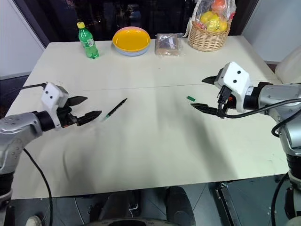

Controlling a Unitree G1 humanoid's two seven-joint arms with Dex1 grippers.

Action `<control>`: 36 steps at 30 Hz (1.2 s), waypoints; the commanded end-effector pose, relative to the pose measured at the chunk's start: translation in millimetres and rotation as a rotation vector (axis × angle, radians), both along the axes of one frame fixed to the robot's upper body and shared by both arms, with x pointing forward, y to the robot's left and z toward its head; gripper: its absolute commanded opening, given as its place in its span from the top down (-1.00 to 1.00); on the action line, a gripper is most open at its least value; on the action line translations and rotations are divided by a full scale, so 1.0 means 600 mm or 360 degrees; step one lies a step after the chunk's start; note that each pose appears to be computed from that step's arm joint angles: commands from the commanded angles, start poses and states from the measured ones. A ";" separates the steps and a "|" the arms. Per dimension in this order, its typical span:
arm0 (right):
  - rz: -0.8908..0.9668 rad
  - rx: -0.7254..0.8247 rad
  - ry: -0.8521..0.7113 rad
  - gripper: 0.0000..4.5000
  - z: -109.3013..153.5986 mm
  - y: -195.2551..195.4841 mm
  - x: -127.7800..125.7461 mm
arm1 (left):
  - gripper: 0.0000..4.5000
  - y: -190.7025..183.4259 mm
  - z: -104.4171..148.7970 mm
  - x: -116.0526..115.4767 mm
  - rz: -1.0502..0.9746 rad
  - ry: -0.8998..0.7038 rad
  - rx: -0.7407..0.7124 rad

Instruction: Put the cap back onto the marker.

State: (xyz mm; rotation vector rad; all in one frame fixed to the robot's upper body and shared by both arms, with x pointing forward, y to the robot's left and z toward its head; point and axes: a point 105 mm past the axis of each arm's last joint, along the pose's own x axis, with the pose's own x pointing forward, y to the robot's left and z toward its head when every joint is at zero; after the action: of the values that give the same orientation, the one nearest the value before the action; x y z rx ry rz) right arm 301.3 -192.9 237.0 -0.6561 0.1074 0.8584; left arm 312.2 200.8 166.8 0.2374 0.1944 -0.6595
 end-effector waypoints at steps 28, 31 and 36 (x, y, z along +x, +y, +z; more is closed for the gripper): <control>-0.0188 0.0160 -0.0137 -1.00 0.000 0.014 -0.050 | -0.73 -0.024 -0.134 0.107 0.0067 0.0012 0.0197; -0.0185 0.0158 -0.0141 -1.00 0.000 0.014 -0.050 | -0.16 -0.026 -0.137 0.104 0.0053 0.0044 0.0181; -0.0180 0.0151 -0.0137 -1.00 0.000 0.013 -0.050 | 0.95 -0.027 -0.142 0.097 0.0050 0.0092 0.0159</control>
State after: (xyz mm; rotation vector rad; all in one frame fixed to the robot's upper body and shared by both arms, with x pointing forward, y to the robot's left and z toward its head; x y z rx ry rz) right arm 273.5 -186.1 225.4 -0.5642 0.0779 0.7290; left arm 373.8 172.8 93.2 0.3127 0.2283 -0.6620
